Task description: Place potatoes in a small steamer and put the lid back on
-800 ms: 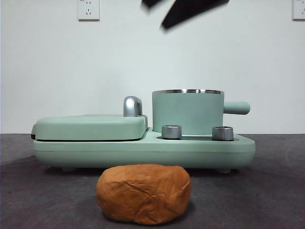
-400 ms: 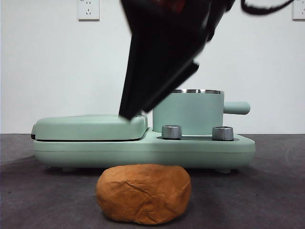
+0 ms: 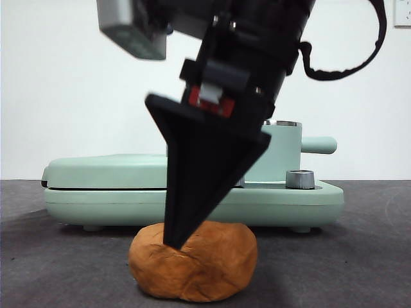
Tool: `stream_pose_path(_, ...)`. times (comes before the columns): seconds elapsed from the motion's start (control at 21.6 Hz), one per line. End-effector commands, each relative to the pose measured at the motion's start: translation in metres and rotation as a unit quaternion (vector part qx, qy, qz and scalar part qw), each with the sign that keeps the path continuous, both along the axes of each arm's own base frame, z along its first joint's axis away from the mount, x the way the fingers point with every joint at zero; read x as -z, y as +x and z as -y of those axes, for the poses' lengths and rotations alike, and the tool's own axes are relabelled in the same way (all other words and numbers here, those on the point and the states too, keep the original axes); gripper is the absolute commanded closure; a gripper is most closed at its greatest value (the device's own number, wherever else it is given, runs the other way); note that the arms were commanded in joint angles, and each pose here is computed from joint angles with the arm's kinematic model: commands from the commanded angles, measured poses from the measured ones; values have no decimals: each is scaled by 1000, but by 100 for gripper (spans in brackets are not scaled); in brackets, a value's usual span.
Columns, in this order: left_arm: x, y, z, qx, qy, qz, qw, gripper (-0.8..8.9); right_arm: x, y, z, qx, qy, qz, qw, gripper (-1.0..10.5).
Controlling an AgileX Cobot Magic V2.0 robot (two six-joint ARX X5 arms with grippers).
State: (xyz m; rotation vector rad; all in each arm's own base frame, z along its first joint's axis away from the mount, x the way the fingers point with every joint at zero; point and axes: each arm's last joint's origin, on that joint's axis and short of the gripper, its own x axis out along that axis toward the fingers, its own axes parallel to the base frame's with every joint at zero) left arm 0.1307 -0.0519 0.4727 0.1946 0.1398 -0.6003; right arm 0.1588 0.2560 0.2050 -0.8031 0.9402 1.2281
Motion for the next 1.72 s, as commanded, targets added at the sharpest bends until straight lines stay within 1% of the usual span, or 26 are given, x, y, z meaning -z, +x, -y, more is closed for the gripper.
stream_pose_path(0.05, -8, -2, -1, 1, -7, 24, 1000, 797, 3, 0, -8, -11, -1, 5, 1000, 504)
stream_pose_path(0.46, -8, -2, -1, 1, -7, 25, 1000, 797, 21, 5, -14, -6, -26, 0, 1000, 517)
stream_pose_path(0.74, -9, -2, -1, 1, -8, 27, 1000, 797, 23, 6, -13, -3, -30, 0, 1000, 752)
stream_pose_path(0.84, -9, -2, -1, 1, -8, 28, 1000, 797, 21, 6, -12, -2, -31, -1, 1000, 755)
stream_pose_path(0.93, -9, -2, -1, 1, -8, 28, 1000, 797, 13, 5, -5, 6, -33, -3, 999, 755)
stream_pose_path(1.07, -10, -2, 0, 1, -9, 32, 999, 797, -13, 1, 17, 42, -36, -3, 998, 755)
stream_pose_path(1.21, -11, -1, 0, 1, -12, 39, 999, 797, -43, -4, 49, 103, -32, -17, 994, 754)
stream_pose_path(1.3, -11, 0, 0, 1, -11, 37, 999, 797, -61, -6, 71, 139, -21, -16, 990, 754)
stream_pose_path(1.39, -10, 3, 1, 1, -10, 34, 999, 797, -80, -4, 89, 179, -12, -9, 984, 754)
stream_pose_path(1.53, -9, 8, 3, 1, -9, 30, 1000, 797, -114, 9, 104, 230, 0, 32, 973, 753)
stream_pose_path(1.62, -9, 11, 4, 1, -10, 31, 999, 797, -140, 21, 108, 253, 33, 61, 965, 748)
stream_pose_path(1.72, -9, 13, 5, 0, -13, 35, 999, 797, -161, 36, 111, 277, 57, 78, 956, 731)
